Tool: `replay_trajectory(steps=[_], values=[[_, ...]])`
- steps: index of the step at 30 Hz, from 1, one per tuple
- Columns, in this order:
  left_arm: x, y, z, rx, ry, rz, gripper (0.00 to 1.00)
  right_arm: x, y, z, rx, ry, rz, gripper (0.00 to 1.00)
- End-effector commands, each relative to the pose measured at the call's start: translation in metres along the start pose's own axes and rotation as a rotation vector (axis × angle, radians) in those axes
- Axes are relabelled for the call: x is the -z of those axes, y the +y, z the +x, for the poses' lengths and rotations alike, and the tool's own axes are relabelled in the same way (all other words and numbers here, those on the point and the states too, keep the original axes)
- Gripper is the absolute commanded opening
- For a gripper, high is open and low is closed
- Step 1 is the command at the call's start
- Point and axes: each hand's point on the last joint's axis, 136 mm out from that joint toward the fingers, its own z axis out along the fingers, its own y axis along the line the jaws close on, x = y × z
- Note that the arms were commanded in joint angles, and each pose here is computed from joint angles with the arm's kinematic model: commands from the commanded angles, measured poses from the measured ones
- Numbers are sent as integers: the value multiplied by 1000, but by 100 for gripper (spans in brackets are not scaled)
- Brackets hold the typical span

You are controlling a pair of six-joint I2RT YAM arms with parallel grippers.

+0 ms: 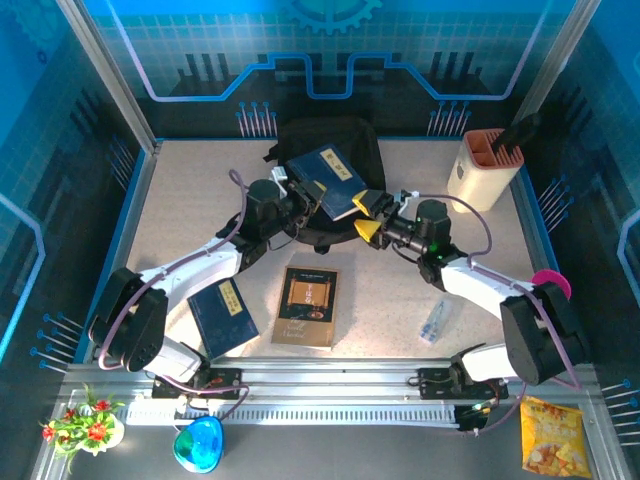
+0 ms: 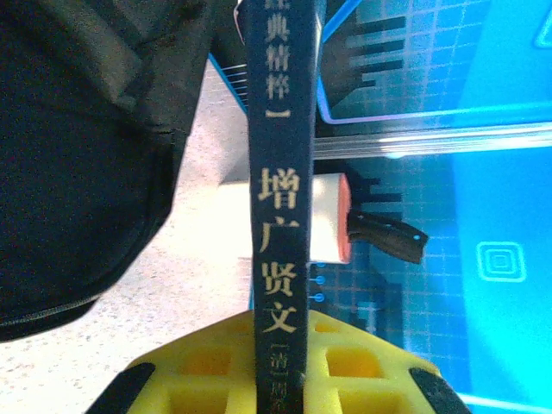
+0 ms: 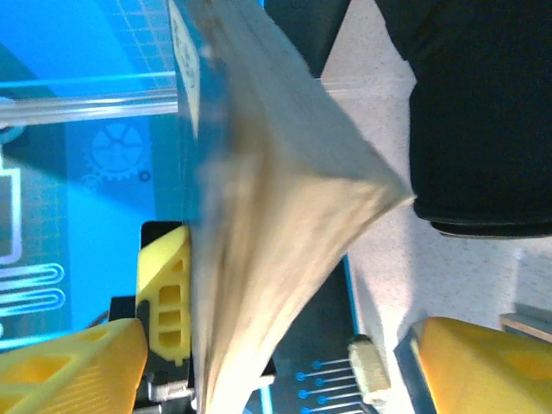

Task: Pack the student bag
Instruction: Pass the book.

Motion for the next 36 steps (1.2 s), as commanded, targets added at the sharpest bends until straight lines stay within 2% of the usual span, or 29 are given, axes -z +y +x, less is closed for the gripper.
replay_trajectory(steps=[1,11,12,14,17,18,22,25,31,36], values=[[0,-29,5,55,0,125,0,-12,18,-4,-9,-26,-79,77],[4,-15,12,27,1,31,0,-25,11,-3,-52,-7,-163,24],[5,-14,13,18,2,22,4,-24,10,-4,-48,-6,-161,18],[6,-7,13,-10,-2,-7,19,-22,4,-5,-28,-7,-139,11],[11,5,12,-108,-5,-81,42,-14,-5,-12,15,-28,-91,6],[13,11,12,-153,2,-115,46,-10,-6,-15,35,-40,-82,6],[21,51,15,-394,30,-343,50,14,-9,-34,134,-86,-27,6],[18,76,25,-508,113,-419,53,35,-16,-49,211,-124,54,6],[-2,94,38,-732,272,-465,64,80,-20,-78,332,-211,182,4],[-26,94,48,-1017,459,-435,65,103,-18,-93,387,-257,244,4]])
